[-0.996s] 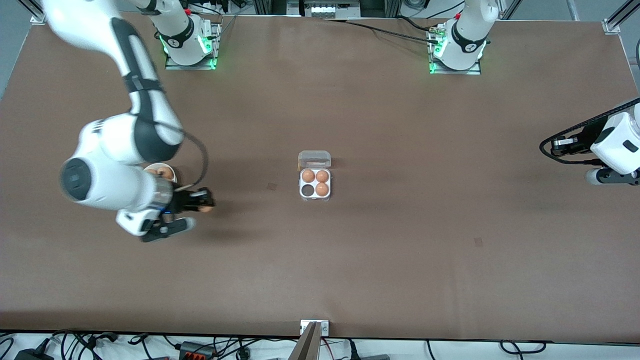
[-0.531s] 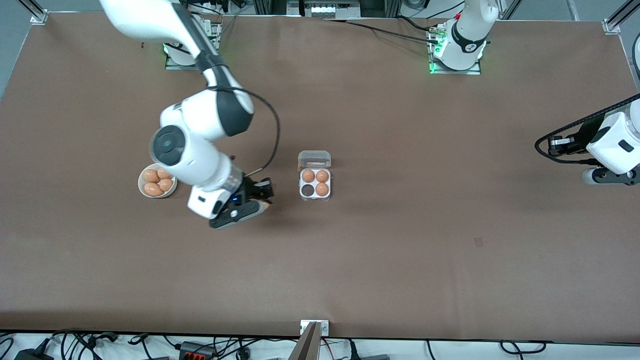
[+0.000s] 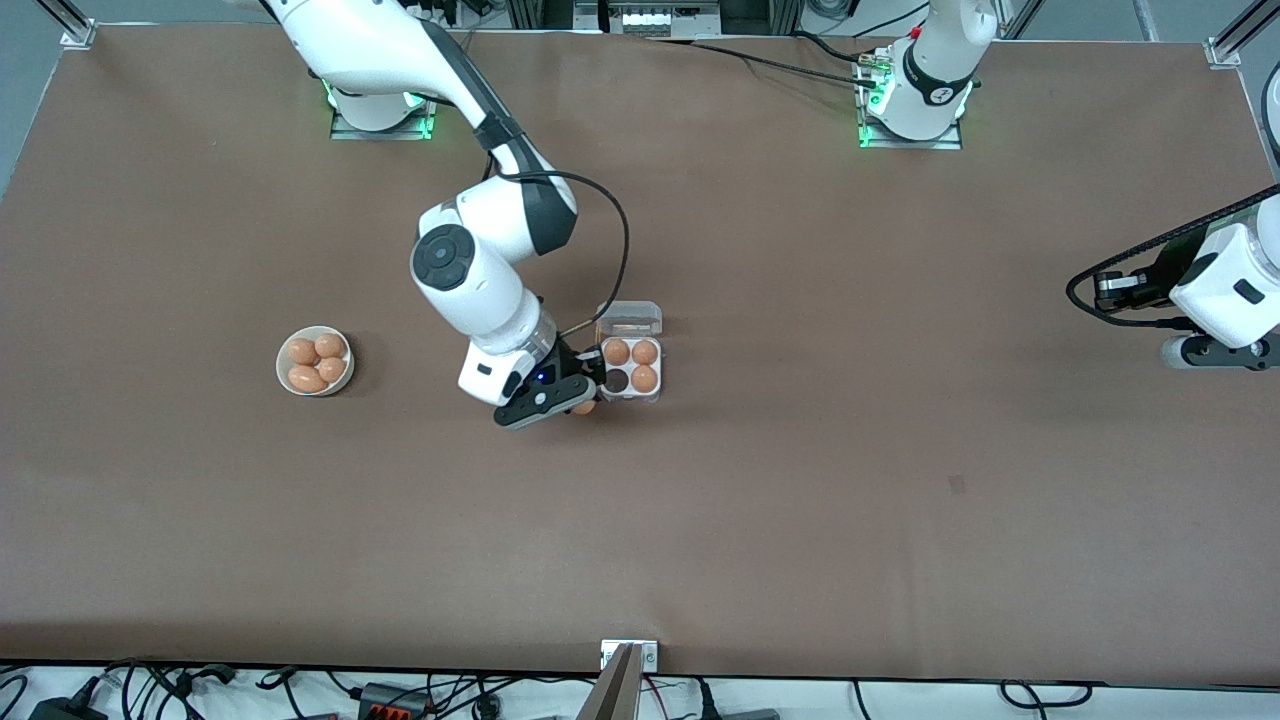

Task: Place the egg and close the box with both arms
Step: 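Lower the egg into the empty carton cup and open the right gripper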

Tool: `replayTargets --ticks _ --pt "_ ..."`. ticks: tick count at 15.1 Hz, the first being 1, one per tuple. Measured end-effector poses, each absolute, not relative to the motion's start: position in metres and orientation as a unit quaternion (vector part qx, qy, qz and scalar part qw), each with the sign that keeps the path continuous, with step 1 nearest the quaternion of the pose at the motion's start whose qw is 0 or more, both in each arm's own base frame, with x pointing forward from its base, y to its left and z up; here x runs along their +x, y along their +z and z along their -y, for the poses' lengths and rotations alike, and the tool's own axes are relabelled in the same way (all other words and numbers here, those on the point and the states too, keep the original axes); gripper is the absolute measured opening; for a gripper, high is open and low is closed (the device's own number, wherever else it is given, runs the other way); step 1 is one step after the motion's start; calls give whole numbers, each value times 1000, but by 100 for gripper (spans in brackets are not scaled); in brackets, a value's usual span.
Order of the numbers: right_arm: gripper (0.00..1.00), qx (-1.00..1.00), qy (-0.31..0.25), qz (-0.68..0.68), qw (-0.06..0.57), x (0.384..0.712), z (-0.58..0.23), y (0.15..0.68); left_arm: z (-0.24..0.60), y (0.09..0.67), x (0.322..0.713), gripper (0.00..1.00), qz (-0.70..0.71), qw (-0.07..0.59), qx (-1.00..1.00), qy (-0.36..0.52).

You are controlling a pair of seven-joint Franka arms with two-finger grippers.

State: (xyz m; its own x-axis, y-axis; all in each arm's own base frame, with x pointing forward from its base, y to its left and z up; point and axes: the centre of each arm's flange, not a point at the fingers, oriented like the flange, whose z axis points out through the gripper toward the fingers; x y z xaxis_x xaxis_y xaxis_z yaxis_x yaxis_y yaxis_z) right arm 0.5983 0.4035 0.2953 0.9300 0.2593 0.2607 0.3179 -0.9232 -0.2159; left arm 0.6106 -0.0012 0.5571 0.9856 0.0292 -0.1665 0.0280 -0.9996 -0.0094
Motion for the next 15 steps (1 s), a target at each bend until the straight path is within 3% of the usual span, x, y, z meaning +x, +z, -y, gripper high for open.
replayTargets --ticks 4,15 --pt "46 -975 -107 146 128 579 -425 276 1 557 611 1 14 4 -996 84" --pt "46 -973 -114 156 122 567 -442 235 1 557 611 1 14 4 -996 84"
